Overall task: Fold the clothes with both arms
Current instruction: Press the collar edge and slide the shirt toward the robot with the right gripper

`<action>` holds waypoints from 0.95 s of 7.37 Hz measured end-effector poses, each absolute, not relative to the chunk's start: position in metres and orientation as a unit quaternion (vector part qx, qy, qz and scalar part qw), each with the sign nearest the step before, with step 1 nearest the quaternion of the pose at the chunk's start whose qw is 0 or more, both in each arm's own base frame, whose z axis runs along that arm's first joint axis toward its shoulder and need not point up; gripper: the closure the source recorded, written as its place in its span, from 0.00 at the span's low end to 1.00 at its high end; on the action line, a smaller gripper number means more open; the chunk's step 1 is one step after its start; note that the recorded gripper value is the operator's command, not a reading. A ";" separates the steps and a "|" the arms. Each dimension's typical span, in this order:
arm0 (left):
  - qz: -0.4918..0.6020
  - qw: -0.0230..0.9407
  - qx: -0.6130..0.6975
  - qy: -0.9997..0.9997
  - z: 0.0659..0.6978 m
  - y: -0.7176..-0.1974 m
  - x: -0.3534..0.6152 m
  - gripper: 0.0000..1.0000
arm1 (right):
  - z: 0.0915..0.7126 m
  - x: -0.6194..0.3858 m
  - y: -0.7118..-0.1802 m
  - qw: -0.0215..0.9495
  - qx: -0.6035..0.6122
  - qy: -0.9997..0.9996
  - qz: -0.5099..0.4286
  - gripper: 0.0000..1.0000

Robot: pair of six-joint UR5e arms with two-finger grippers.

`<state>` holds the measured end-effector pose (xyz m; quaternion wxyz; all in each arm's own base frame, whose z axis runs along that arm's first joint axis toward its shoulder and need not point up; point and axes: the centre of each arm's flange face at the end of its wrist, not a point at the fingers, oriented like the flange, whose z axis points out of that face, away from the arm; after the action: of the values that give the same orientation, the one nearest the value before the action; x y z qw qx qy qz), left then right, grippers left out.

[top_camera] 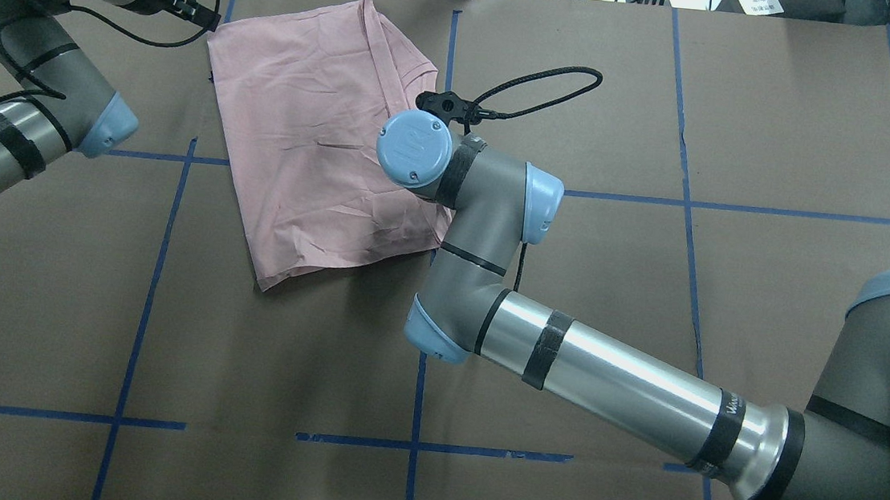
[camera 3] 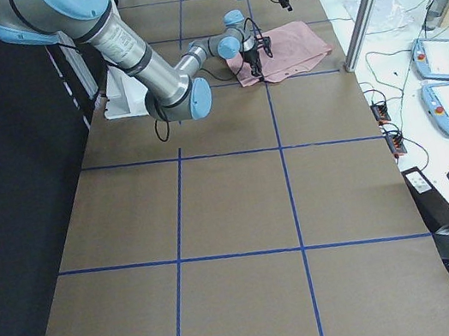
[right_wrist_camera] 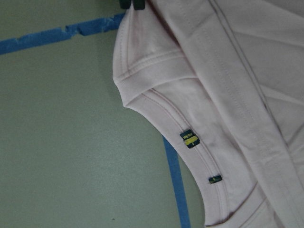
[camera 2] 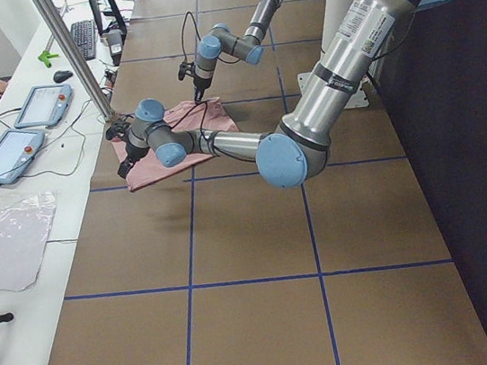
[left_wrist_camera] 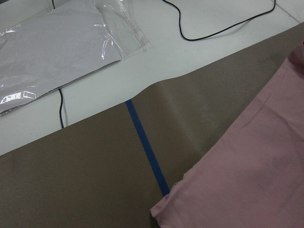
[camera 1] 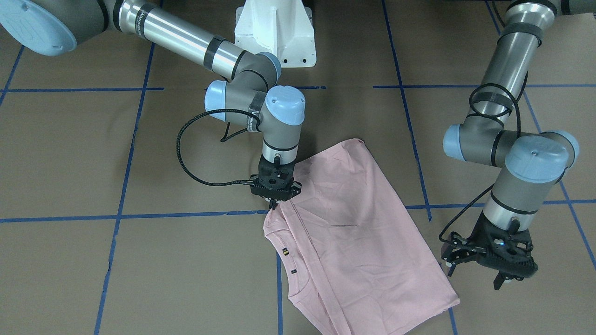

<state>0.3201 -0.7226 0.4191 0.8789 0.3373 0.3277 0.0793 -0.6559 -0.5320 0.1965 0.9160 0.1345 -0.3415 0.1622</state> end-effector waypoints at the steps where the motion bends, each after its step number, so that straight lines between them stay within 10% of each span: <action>1: 0.080 0.878 0.339 0.329 0.417 -0.722 0.320 0.00 | 0.197 -0.645 -0.525 0.913 0.137 -0.349 0.162 1.00; 6: 0.083 0.873 0.345 0.334 0.407 -0.719 0.323 0.00 | 0.267 -0.544 -0.351 0.904 0.163 -0.374 0.125 1.00; 7: 0.083 0.873 0.345 0.335 0.406 -0.719 0.324 0.00 | 0.274 -0.535 -0.320 0.902 0.169 -0.376 0.128 0.27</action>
<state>0.3236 -0.7189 0.4060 0.8729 0.3449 0.3349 0.0831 -0.5354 -0.3204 0.2738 0.9019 0.1685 -0.3764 0.1283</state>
